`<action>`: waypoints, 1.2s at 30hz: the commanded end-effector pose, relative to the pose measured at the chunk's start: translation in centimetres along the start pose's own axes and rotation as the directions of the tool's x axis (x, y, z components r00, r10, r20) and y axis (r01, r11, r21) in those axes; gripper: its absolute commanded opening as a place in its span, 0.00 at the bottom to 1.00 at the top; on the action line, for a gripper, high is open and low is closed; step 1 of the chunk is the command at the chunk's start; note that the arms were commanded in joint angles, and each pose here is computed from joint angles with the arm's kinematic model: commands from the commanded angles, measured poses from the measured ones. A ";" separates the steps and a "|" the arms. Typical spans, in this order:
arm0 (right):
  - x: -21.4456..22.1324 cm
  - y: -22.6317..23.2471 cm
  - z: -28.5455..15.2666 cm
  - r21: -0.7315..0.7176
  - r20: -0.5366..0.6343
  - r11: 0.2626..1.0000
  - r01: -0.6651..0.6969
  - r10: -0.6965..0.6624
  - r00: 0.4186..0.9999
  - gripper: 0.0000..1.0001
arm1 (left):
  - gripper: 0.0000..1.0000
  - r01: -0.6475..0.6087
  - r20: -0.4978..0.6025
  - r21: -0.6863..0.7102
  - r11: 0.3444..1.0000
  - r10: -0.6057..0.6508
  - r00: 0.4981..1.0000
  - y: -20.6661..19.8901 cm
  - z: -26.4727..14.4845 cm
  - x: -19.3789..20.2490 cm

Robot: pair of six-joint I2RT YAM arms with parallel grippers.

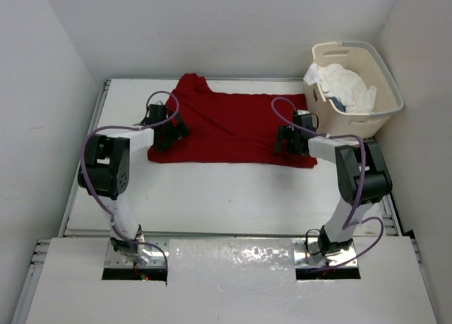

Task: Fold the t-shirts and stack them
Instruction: Fold the flattened tshirt in 1/3 of the way, then grap the side of the flattened tshirt furthest away from the robot with both arms

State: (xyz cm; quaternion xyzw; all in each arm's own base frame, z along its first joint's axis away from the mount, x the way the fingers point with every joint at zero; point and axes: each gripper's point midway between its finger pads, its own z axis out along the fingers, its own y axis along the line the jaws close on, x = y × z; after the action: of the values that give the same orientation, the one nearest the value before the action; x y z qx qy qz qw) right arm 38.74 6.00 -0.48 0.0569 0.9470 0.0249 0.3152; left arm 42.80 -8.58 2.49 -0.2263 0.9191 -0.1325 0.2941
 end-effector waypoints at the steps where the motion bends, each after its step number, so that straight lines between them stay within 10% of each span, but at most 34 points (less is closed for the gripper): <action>1: 2.3 0.3 0.5 -0.032 -0.030 0.999 -0.040 0.039 0.999 0.99 | 1.00 0.017 -0.049 -0.056 0.998 -0.020 0.999 2.7 0.5 3.1; 15: 15.6 -2.4 -6.8 -0.020 -0.161 0.999 -0.042 0.038 0.986 0.99 | 1.00 0.094 -0.109 -0.342 0.935 -0.139 0.984 12.3 -7.6 12.6; 25: 17.0 -1.7 -10.1 -0.033 -0.181 0.999 -0.019 0.013 0.983 0.99 | 1.00 0.150 -0.168 -0.410 0.900 -0.237 0.957 13.5 -12.7 15.8; 36: -0.7 -0.6 -11.0 0.095 0.094 0.995 0.028 -0.037 0.995 0.99 | 1.00 0.054 0.268 -0.174 0.983 -0.006 0.963 0.2 -13.6 -8.4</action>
State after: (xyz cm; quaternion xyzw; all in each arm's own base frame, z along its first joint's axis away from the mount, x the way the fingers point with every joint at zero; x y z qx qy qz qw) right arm 28.75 6.65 5.50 0.0407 0.9495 0.0096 0.3109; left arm 35.50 -3.29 15.65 -0.3161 0.8849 -0.0367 0.3401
